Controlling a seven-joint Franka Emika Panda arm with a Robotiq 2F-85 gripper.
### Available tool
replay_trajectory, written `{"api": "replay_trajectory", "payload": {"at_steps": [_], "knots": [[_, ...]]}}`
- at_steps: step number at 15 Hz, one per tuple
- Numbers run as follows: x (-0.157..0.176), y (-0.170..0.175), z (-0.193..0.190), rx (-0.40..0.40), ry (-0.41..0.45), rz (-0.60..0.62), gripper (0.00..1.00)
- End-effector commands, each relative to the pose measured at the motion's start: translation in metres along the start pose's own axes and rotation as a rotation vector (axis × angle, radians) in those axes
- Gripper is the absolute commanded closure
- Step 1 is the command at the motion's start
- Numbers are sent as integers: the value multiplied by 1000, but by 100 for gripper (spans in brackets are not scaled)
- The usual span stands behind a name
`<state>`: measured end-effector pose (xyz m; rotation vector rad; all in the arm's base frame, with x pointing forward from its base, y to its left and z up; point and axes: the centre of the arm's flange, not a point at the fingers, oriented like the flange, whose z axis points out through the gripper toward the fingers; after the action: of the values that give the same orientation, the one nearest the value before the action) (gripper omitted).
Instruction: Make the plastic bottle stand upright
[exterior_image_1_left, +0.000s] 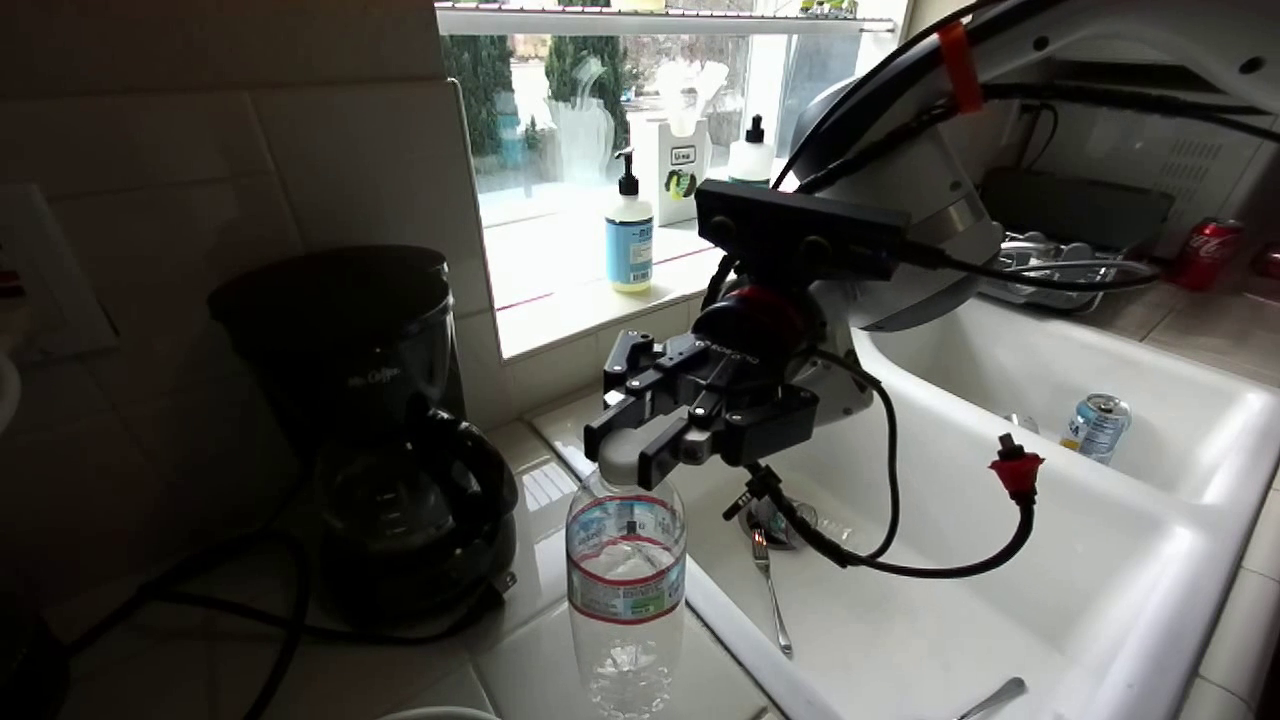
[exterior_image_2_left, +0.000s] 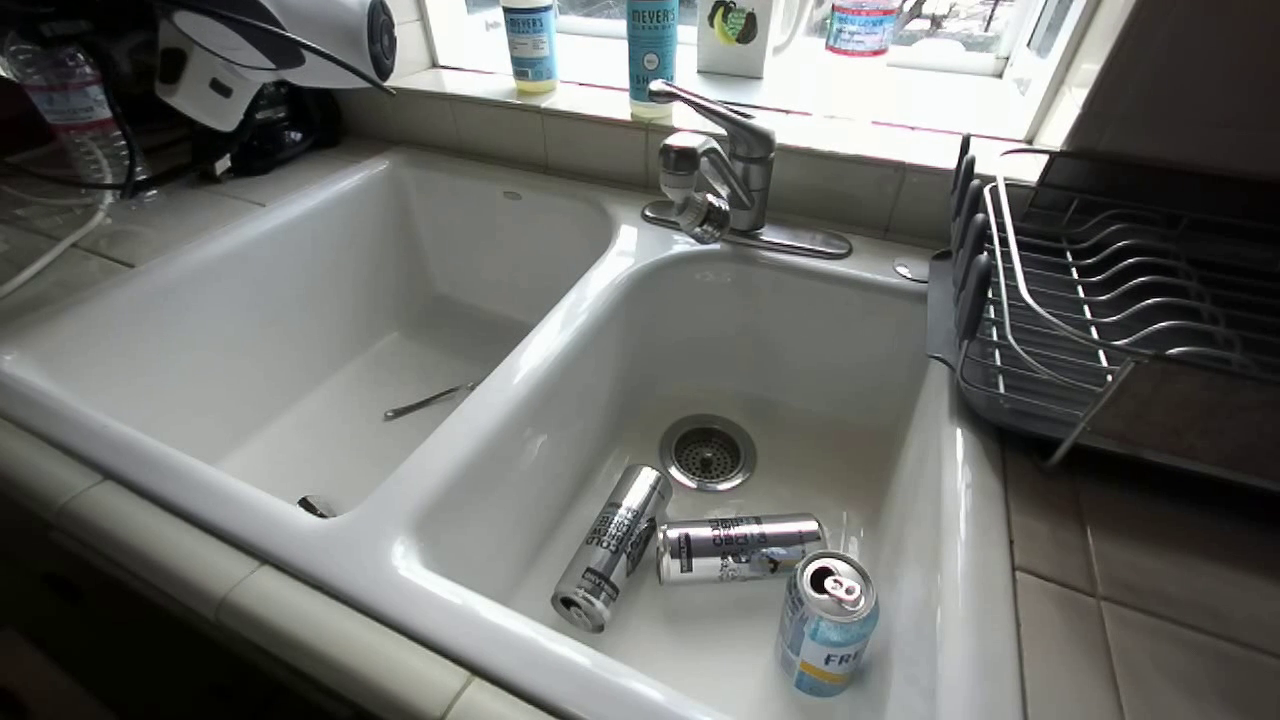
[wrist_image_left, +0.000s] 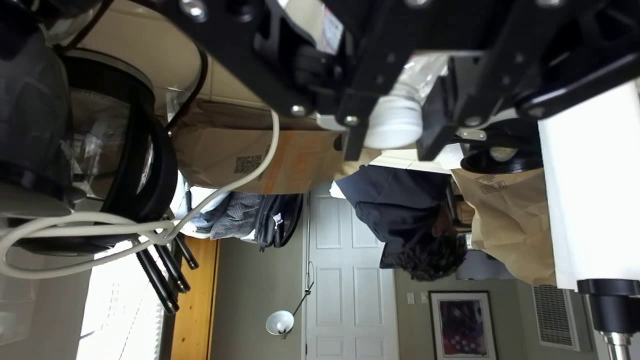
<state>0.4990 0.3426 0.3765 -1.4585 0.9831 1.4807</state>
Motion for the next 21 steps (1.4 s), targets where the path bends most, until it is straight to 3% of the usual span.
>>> {"api": "replay_trajectory", "payload": {"at_steps": [1, 8, 18, 19, 20, 21], "knots": [[4, -10, 6, -16, 20, 46, 92], [19, -9, 7, -19, 31, 56, 92], [14, -9, 14, -45, 94, 10, 92], [13, -9, 14, -46, 95, 7, 77], [12, -9, 14, -46, 94, 5, 44], [11, -9, 14, -46, 94, 2, 43]]}}
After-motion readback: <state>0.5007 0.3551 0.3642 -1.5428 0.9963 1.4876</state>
